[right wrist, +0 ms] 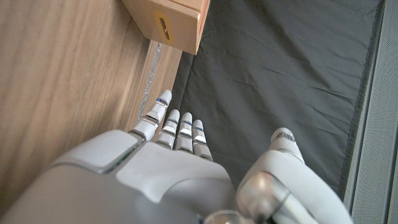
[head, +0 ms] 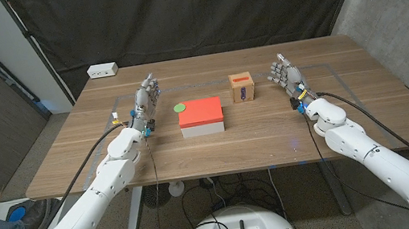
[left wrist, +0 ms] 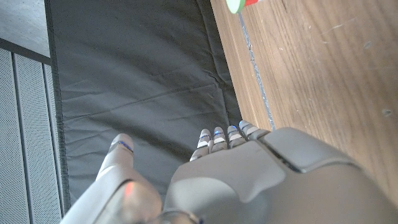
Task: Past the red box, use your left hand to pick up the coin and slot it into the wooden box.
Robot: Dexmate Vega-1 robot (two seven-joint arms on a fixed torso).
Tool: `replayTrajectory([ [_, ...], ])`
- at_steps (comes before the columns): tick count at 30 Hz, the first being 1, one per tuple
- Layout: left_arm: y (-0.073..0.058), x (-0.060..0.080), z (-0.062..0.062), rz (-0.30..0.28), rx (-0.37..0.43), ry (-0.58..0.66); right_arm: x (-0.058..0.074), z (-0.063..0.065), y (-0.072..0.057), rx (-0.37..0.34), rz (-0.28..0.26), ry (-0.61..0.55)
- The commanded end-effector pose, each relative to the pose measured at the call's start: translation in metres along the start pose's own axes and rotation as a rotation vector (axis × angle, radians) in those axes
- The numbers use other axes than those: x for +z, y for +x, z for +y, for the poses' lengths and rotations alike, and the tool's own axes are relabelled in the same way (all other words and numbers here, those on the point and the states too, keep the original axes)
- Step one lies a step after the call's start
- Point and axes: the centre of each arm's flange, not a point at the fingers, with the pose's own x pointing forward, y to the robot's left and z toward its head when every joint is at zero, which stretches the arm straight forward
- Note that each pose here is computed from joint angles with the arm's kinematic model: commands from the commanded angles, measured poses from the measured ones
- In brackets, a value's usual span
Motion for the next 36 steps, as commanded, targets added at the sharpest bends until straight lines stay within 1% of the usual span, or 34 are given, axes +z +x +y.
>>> replayTrajectory([
  [1,-0.007,0.007,-0.001,-0.024,-0.013,0.011,0.0,0.011,-0.015,-0.023,-0.016,-0.023],
  [8,-0.014,0.012,0.003,-0.034,-0.01,0.026,0.007,0.018,-0.02,-0.019,-0.046,-0.054],
  [14,-0.021,0.016,0.009,-0.045,0.021,0.04,0.012,0.025,-0.022,-0.022,-0.066,-0.061],
  [17,-0.022,0.017,0.012,-0.038,0.034,0.039,0.012,0.027,-0.022,-0.024,-0.064,-0.069],
  [21,-0.026,0.016,0.015,-0.029,0.075,0.04,0.01,0.03,-0.023,-0.03,-0.061,-0.056],
  [26,-0.03,0.017,0.019,-0.015,0.11,0.069,0.009,0.033,-0.024,-0.047,-0.068,-0.053],
  [36,-0.036,0.017,0.022,0.046,0.171,0.098,0.009,0.038,-0.022,-0.052,-0.074,-0.059],
])
